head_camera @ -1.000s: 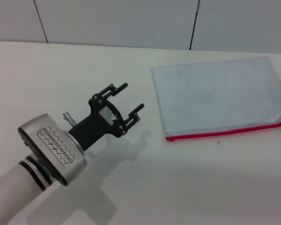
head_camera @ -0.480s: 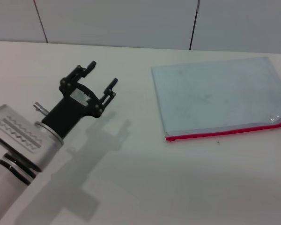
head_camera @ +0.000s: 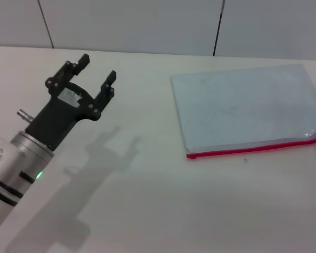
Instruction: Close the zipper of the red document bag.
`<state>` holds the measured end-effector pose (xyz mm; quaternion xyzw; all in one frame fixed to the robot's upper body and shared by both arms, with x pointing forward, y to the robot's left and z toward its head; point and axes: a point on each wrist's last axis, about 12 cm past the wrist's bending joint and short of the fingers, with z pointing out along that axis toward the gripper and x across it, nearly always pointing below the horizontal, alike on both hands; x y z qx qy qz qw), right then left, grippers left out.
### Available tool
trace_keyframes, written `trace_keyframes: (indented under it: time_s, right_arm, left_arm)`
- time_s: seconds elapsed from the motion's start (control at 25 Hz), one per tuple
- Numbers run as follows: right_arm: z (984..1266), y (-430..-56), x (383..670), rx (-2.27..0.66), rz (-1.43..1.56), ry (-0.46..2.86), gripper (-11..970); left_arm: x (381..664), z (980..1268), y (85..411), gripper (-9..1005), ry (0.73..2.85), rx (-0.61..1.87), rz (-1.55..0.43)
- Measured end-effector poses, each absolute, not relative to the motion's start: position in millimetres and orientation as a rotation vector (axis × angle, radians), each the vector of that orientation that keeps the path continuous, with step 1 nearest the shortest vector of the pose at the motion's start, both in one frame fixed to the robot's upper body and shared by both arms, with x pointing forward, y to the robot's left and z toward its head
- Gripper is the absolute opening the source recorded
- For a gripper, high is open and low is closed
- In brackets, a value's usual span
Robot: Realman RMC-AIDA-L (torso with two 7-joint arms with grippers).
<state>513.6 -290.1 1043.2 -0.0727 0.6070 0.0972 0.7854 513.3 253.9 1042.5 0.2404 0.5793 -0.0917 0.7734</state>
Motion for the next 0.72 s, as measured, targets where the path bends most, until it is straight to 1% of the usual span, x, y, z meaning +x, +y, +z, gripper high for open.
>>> trace_keyframes:
  time_s: [0.2,0.72]
  right_arm:
    - [1043.1,-282.9,513.0,-0.178,0.192,1.300,618]
    - [1044.0,-279.3,515.1,-0.185,0.211,1.299,618]
  left_arm:
    - [513.4,1044.2,260.5,615,1.259,0.490,-0.232]
    - [513.2,1044.2,260.1,615,1.259,0.487,-0.237]
